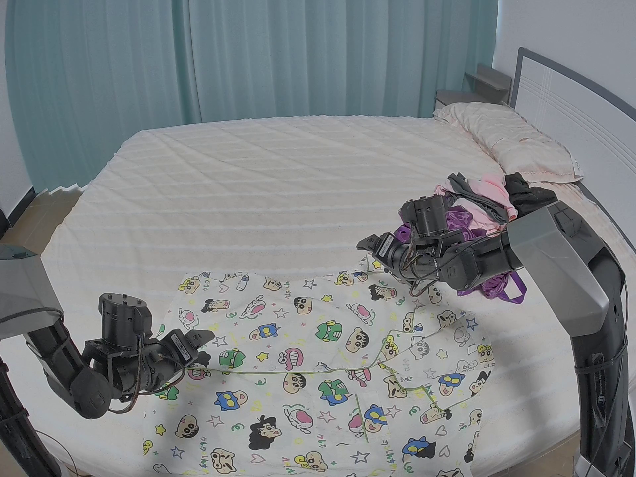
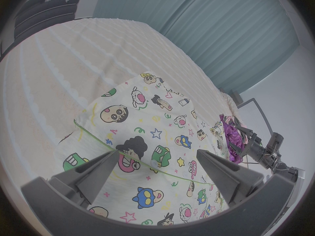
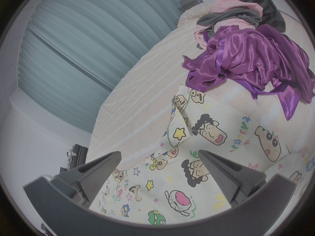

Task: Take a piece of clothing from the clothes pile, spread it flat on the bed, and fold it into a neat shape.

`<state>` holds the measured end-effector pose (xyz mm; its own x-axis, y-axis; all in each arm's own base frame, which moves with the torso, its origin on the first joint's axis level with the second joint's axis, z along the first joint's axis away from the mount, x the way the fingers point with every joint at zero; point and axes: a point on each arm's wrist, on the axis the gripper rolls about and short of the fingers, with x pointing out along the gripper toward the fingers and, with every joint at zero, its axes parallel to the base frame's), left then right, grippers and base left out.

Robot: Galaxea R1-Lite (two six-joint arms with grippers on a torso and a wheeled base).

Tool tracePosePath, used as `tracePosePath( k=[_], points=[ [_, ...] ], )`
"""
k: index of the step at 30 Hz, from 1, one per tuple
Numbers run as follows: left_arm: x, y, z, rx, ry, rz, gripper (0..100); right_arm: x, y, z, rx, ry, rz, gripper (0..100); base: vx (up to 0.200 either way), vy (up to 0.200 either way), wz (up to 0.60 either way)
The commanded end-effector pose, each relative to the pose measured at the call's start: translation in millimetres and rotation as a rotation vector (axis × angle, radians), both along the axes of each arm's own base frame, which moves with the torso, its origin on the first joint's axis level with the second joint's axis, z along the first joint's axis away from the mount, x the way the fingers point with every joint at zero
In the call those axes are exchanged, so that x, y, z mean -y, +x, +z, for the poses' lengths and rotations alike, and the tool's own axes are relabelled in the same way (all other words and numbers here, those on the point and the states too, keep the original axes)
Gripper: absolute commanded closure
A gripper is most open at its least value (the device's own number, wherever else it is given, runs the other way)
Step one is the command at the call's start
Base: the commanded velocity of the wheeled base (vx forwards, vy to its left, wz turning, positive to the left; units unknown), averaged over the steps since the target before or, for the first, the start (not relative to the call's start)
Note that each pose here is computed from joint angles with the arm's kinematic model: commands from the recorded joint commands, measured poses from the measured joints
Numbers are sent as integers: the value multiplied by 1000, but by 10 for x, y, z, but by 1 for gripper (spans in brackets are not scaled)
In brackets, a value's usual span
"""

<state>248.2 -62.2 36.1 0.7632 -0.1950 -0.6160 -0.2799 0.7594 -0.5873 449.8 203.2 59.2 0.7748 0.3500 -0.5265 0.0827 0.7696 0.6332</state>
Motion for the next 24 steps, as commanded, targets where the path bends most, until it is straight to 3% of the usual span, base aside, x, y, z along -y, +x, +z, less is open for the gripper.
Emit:
tracePosePath(
  k=[1,7,24],
  points=[
    [-1,-14,27,8,-8,-4,0,-1,13,-28,-3,-2,0,0,0,0,0],
    [-4,-13,27,8,-10,-7,0,24,68,-22,8,3,-9,0,200,0,0],
    [0,5,12,5,-10,-6,0,-72,152,-219,-24,-8,-1,0,0,0,0]
  ],
)
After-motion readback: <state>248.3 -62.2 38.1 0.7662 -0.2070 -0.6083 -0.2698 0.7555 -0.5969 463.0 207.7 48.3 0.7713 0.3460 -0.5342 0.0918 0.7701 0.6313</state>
